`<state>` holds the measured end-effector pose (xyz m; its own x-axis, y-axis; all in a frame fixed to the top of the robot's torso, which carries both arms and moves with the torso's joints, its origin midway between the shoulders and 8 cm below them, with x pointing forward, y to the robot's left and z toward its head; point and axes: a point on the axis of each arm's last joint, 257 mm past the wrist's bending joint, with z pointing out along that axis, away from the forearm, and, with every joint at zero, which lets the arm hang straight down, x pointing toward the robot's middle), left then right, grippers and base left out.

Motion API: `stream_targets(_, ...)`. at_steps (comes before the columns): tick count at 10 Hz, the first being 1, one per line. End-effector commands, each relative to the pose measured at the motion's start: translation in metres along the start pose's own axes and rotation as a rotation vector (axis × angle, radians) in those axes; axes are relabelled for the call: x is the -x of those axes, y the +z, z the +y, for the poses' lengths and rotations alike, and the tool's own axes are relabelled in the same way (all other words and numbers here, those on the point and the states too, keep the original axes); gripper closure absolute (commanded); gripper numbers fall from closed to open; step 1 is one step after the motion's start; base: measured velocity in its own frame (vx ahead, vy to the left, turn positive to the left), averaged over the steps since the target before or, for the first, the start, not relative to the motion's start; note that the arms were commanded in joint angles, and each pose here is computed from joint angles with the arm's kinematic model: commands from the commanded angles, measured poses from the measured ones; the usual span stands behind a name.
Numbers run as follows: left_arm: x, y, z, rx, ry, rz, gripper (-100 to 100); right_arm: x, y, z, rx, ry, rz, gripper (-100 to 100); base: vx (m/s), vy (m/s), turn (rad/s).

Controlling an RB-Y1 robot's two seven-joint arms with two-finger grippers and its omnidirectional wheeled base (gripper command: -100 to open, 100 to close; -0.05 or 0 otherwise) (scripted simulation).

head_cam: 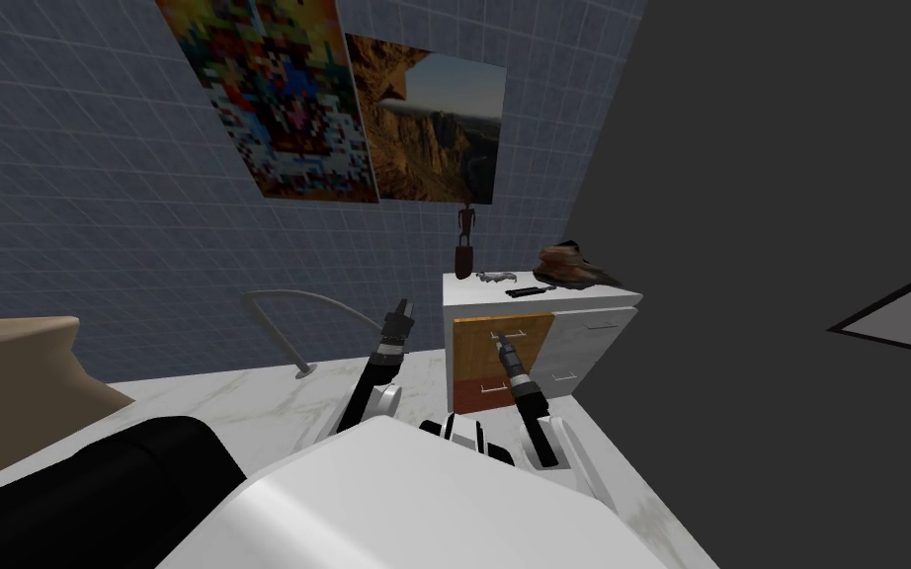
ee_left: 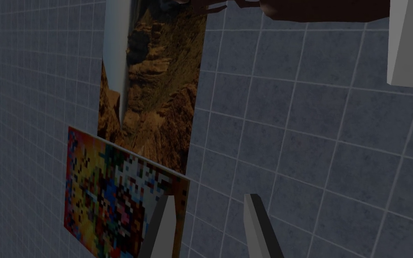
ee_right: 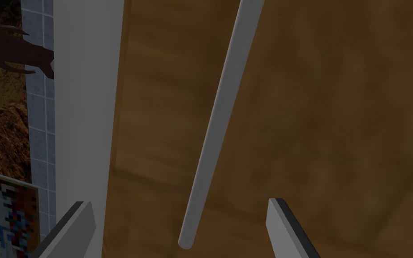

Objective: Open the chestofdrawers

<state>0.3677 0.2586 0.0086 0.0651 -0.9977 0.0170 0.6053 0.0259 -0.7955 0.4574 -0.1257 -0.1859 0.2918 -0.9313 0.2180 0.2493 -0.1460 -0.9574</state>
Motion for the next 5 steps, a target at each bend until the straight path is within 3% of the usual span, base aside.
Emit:
stream_targets(1,0.0000,0.0000,0.0000,0.000,0.000,0.000,0,-0.0018,0.0030,-0.0021,0.002,0.000,0.006,-100,0.029,0.006,0.013)
stream_targets(2,0.0000,0.0000,0.0000,0.000,0.000,0.000,0,0.0008,-0.0016,0.0020,0.001,0.002,-0.001,100,-0.024,-0.006,-0.112)
stream_targets(3,0.0000,0.0000,0.0000,0.000,0.000,0.000,0,-0.0005,0.0009,0.0000,0.004,0.003,0.005,100,-0.018,-0.002,-0.029)
stream_targets(5,0.0000,0.0001,0.0000,0.000,0.000,0.000,0,-0.0004,0.0009,-0.0030,0.002,0.002,0.002,100,-0.123,-0.036,0.005)
